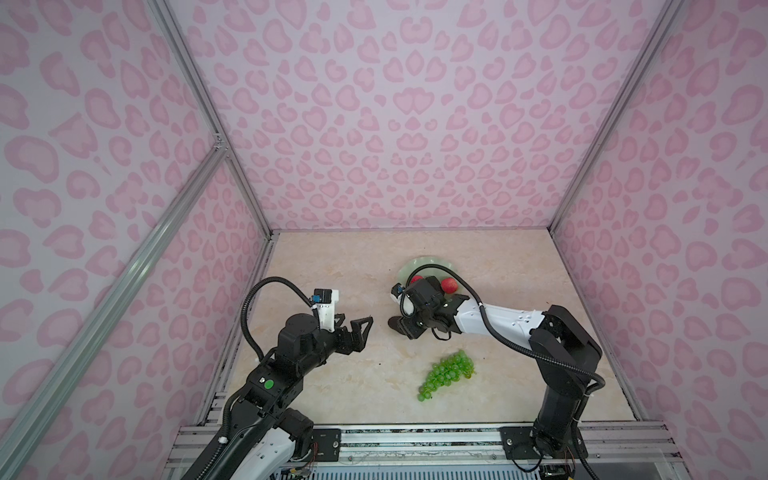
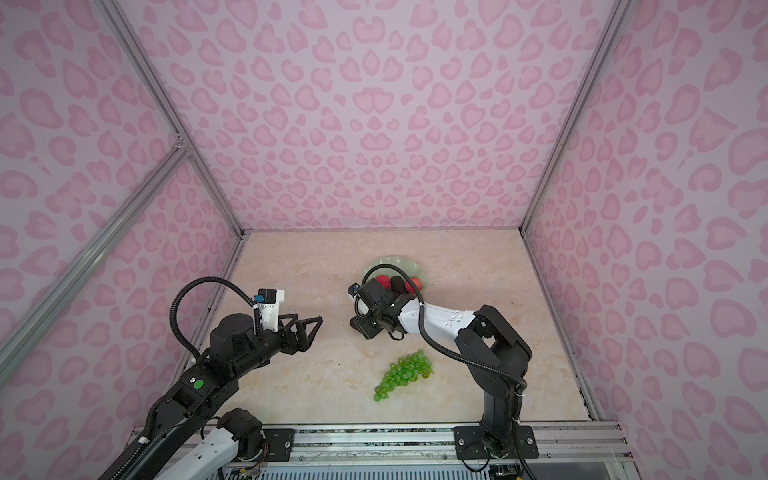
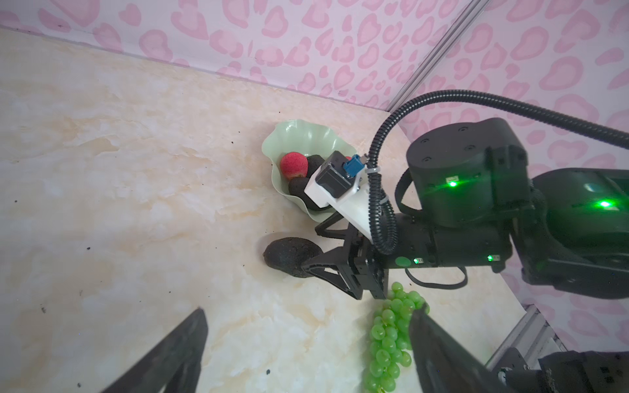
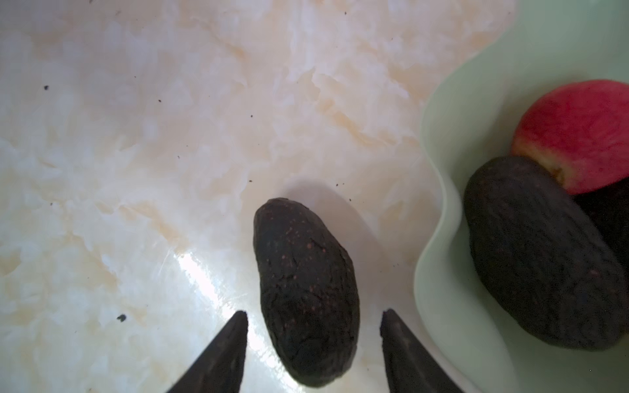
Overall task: Place and organize the fake fruits in the fruit bowl
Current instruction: 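Grasp the last avocado with the right gripper and place it in the bowl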
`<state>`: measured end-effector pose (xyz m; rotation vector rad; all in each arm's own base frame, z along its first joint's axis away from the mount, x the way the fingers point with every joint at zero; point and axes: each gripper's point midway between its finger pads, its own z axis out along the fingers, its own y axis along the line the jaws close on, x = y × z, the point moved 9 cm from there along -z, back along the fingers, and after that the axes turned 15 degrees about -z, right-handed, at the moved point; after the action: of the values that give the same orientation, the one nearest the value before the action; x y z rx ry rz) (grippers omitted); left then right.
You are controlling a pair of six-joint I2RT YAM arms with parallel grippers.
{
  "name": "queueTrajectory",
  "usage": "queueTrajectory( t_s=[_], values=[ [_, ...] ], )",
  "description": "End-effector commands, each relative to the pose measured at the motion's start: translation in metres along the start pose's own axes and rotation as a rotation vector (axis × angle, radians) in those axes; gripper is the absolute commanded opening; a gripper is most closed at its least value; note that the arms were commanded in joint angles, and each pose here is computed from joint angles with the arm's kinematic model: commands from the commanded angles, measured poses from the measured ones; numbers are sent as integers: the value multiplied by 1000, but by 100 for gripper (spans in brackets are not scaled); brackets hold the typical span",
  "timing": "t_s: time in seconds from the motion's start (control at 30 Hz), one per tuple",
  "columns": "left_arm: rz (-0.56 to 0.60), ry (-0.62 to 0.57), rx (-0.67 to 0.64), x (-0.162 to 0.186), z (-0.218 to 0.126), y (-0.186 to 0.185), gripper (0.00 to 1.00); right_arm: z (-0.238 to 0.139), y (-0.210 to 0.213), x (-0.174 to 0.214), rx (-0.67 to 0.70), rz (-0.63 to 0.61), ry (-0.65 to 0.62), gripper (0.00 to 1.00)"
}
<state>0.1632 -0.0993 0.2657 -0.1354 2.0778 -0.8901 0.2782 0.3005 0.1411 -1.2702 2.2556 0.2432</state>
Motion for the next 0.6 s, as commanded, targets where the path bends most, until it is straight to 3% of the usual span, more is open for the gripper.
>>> queueTrajectory(
  t_s=[0.0, 0.2, 0.3, 0.4, 0.57],
  values=[
    [-4, -14, -2, -1, 0, 1, 93, 13, -1, 0, 4, 1, 12, 62],
    [-2, -14, -4, -1, 0, 1, 93, 28, 2, 2, -21, 8, 33, 57],
    [1, -14, -4, -1, 0, 0, 93, 26, 3, 1, -18, 3, 30, 44],
    [6, -11, 3, -2, 0, -1, 93, 13, 3, -5, -9, -3, 6, 32],
    [16, -8, 26, -5, 2, -5, 93, -28, -17, -20, 55, -20, -59, 28]
  ],
)
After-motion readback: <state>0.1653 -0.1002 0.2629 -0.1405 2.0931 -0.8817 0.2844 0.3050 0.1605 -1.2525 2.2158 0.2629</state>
